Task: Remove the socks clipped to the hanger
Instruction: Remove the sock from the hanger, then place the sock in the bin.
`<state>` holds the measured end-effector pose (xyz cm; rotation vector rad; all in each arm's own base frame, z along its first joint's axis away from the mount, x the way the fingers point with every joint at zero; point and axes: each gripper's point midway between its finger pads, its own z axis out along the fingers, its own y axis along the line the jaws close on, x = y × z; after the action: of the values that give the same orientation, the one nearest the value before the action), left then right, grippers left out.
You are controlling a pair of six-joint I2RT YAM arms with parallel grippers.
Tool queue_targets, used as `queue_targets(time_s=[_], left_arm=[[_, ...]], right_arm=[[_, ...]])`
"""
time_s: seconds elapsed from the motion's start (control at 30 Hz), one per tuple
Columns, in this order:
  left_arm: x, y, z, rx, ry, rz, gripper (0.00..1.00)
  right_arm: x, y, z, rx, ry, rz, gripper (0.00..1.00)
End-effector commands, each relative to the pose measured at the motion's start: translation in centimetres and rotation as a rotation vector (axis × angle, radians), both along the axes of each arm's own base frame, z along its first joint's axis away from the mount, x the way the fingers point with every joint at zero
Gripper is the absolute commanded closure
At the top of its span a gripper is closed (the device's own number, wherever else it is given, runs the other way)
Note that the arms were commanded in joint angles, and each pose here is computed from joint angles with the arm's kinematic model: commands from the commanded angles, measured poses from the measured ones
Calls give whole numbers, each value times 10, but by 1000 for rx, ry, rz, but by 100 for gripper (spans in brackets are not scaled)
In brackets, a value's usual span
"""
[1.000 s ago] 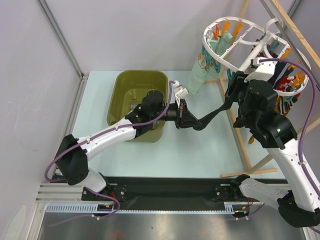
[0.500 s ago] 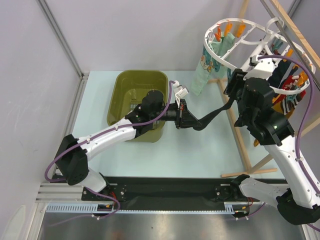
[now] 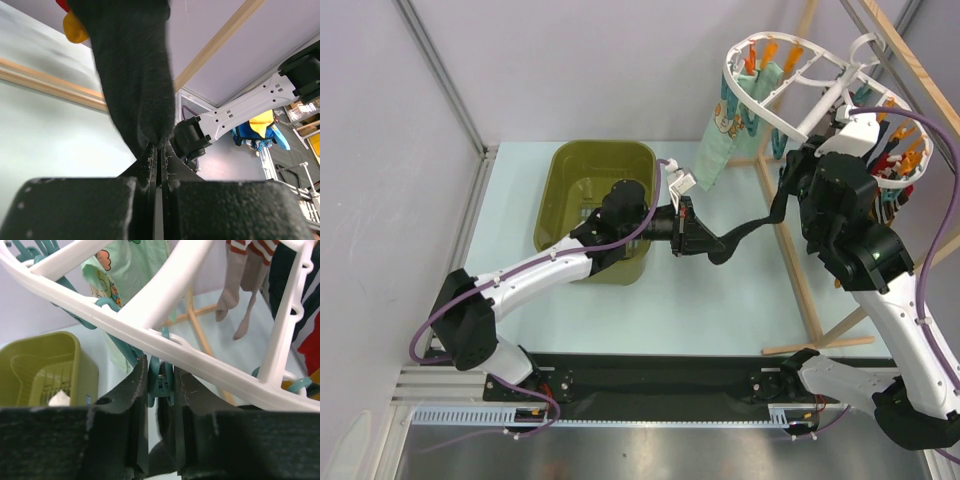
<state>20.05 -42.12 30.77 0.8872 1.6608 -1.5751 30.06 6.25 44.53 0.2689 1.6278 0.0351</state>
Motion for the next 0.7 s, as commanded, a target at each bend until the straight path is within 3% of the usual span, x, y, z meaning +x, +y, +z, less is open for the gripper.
queue_targets(time_s=[0.0, 0.3, 0.37, 0.5, 0.57, 0.67], left_arm=[[-3, -2, 29, -72, -46, -17, 100], [-1, 14, 25, 8, -51, 55, 100], [9, 22, 44, 16, -109, 112, 100], [46, 57, 59, 122, -141, 320, 100], [61, 83, 55, 206, -140, 417, 100], [100, 139, 45, 305, -95, 626, 100]], right_arm=[[-4, -5, 22, 50, -58, -24, 100], [-10, -3, 21, 75, -48, 5, 100], [-11, 1, 22, 75, -51, 31, 98], [-8, 13, 17, 52, -30, 96, 80], [-8, 17, 13, 33, -12, 121, 61], [-14, 20, 3, 12, 25, 161, 47]])
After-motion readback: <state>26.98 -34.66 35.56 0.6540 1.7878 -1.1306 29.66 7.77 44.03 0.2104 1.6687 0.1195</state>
